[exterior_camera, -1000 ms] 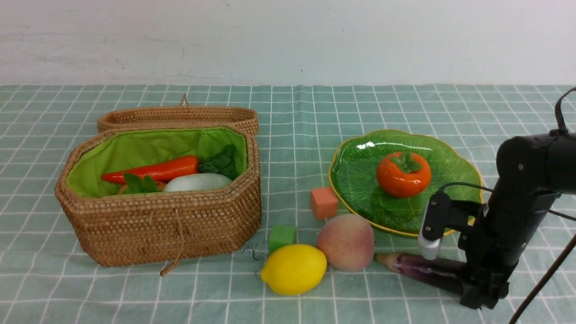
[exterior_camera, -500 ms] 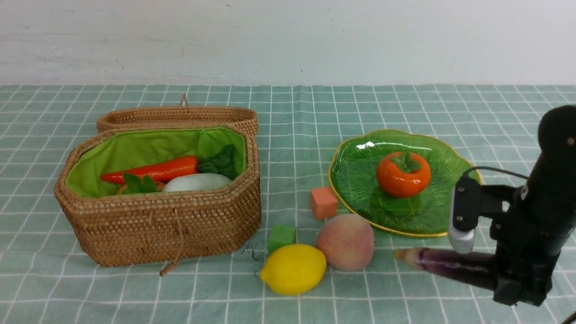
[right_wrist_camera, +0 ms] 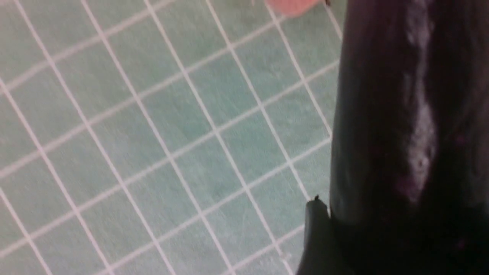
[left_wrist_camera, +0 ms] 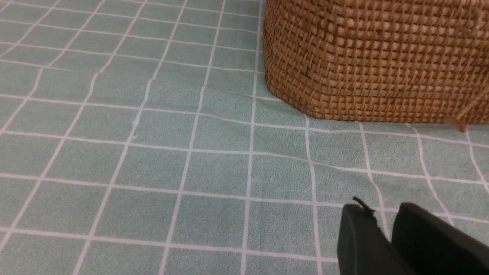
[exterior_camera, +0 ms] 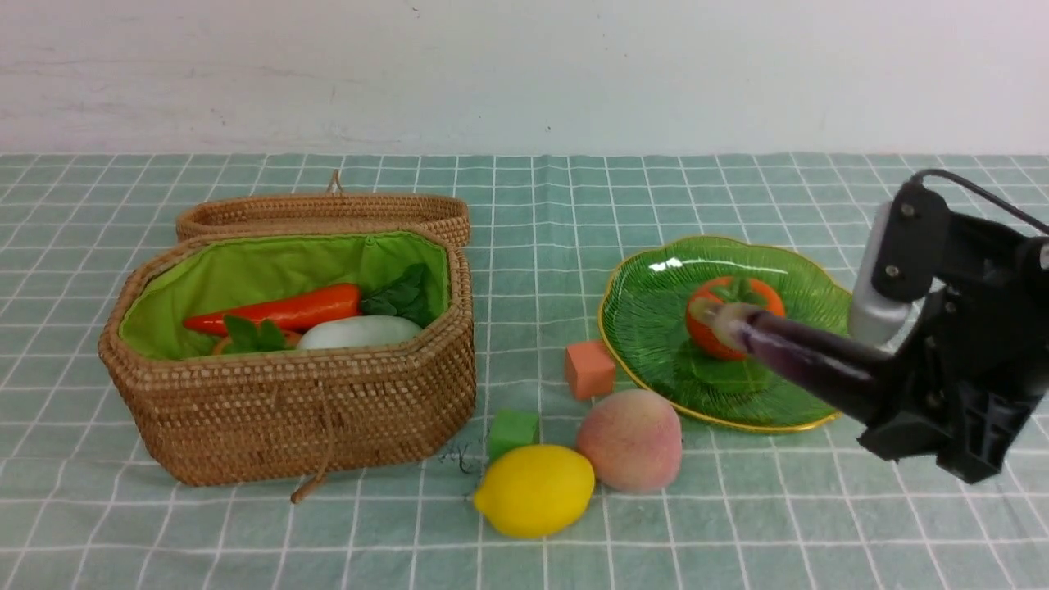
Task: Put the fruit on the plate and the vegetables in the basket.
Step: Grab an eggplant with your right arm and place it in the basket on the left.
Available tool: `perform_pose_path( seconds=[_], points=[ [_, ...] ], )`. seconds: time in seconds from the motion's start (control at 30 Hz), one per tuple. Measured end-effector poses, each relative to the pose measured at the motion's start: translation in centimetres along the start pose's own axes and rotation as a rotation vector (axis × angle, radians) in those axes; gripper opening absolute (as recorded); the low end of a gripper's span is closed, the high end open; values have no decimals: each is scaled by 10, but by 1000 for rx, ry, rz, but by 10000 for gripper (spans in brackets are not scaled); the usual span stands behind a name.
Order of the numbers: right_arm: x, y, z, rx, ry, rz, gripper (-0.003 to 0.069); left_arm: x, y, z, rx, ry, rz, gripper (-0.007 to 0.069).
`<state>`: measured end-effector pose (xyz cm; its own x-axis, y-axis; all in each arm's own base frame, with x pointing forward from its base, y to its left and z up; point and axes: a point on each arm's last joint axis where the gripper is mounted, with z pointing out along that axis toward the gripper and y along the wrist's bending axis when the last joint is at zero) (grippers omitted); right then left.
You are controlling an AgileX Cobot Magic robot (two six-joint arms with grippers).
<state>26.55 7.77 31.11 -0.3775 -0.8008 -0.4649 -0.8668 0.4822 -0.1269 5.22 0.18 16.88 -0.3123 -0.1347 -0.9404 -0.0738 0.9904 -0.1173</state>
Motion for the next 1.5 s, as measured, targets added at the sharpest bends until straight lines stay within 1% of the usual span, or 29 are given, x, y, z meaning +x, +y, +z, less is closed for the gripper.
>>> perform_pose_path(
  seconds=[0.13,0.2,0.27,0.33,0.4,0.5,0.6,0.7,0.77,0.87,0.9,1.0,1.17,1.23,1.33,1.37,1.4,1.43,1.5],
  points=[
    [-20,-12,0,-22,-38,1,398,0,0,0,0,0,0,131],
    [-42,-21,8,-30,-54,-36,398,0,0,0,0,0,0,131],
    [-57,-23,12,-31,-71,-66,398,0,0,0,0,0,0,131],
    [-84,-26,28,-47,-99,-109,398,0,0,0,0,0,0,131],
    [-113,-27,42,-62,-155,-127,398,0,0,0,0,0,0,132],
    [-154,-30,61,-74,-262,-114,398,0,0,0,0,0,0,134],
    [-188,-31,73,-77,-374,-118,398,0,0,0,0,0,0,137],
    [-212,-28,91,-75,-451,-134,398,0,0,0,0,0,0,141],
    [-230,-21,108,-57,-512,-145,398,0,0,0,0,0,0,143],
    [-239,-13,135,-42,-532,-137,398,0,0,0,0,0,-1,145],
    [-240,-12,137,-43,-532,-138,398,0,0,0,0,0,-1,145],
    [-241,-2,165,-59,-511,-137,398,0,0,0,0,0,-1,146],
    [-242,6,178,-77,-500,-133,398,0,0,0,0,0,-1,149],
    [-243,7,178,-84,-507,-97,433,0,0,0,0,0,-1,153],
    [-244,7,178,-98,-509,-35,556,0,0,0,0,0,-1,155],
    [-244,7,178,-100,-509,-31,573,0,0,0,0,0,-1,155],
    [-244,7,178,-108,-507,3,620,0,0,0,0,0,-1,157],
    [-244,7,178,-117,-505,28,649,0,0,0,0,0,-1,159],
    [-243,9,176,-143,-489,63,673,0,0,0,0,0,-1,162]
  ],
)
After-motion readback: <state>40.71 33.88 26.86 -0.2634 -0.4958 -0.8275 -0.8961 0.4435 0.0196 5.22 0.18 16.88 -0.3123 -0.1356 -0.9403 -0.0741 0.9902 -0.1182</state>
